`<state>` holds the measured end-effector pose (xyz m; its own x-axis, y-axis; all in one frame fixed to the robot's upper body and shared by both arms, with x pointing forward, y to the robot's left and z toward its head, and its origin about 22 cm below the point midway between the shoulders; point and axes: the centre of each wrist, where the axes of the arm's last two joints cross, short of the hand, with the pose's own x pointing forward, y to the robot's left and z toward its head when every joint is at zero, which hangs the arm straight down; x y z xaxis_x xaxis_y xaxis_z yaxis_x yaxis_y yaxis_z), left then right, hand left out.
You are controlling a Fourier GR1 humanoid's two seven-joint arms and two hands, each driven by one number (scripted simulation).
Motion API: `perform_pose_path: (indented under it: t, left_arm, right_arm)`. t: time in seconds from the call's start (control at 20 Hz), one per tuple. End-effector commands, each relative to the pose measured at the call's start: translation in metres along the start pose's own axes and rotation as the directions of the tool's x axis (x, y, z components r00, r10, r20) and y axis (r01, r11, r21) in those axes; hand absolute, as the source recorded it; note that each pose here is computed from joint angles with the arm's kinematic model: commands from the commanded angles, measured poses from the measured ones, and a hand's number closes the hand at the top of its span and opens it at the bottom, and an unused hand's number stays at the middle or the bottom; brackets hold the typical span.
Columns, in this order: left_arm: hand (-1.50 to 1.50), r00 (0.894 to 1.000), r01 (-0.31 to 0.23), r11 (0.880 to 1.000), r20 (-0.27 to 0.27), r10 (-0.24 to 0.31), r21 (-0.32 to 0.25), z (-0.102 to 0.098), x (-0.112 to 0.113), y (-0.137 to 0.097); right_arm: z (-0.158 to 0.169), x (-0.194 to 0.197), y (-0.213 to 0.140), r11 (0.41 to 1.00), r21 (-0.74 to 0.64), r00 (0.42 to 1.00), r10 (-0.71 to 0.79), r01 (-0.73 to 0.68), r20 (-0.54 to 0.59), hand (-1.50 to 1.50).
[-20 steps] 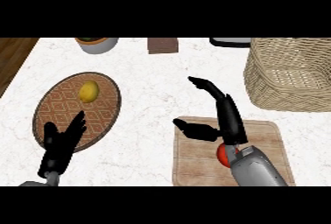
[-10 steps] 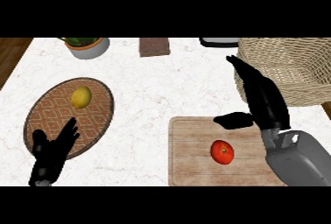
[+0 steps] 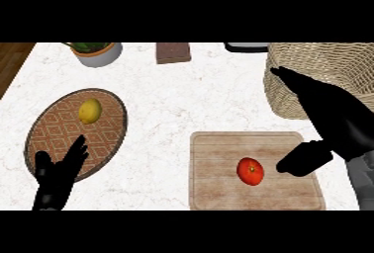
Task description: Pick the tomato from the cutting board and place it in the basket
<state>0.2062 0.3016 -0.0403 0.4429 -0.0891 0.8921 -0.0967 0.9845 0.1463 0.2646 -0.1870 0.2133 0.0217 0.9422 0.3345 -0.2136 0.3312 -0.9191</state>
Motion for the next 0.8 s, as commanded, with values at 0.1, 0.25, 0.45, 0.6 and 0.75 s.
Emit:
perform_pose_path:
  t: [0.1, 0.25, 0.45, 0.6, 0.75]
  left_arm:
    - [0.0, 0.993, -0.01, 1.0, -0.119, 0.009, -0.012, 0.011, -0.018, 0.002]
    - [0.0, 0.994, 0.012, 1.0, -0.109, -0.012, -0.002, 0.009, -0.014, 0.016]
    - [0.0, 0.993, 0.024, 1.0, -0.114, -0.026, -0.017, 0.002, -0.024, -0.005]
    - [0.0, 0.994, -0.004, 1.0, -0.105, 0.001, -0.03, 0.01, -0.026, -0.016]
    - [0.0, 0.994, 0.021, 0.999, -0.107, -0.026, -0.041, 0.007, -0.012, -0.008]
  right_arm:
    - [0.03, -0.001, -0.031, 0.979, 0.161, 0.985, 0.139, -0.122, -0.099, -1.5]
    - [0.045, -0.003, -0.036, 0.976, 0.183, 0.984, 0.141, -0.12, -0.11, -1.5]
    - [0.055, 0.001, -0.048, 0.98, 0.179, 0.988, 0.104, -0.082, -0.114, -1.5]
    - [0.066, -0.004, -0.039, 0.982, 0.185, 0.991, 0.058, -0.035, -0.12, -1.5]
    - [0.062, 0.0, -0.031, 0.986, 0.167, 0.991, 0.031, -0.009, -0.132, -1.5]
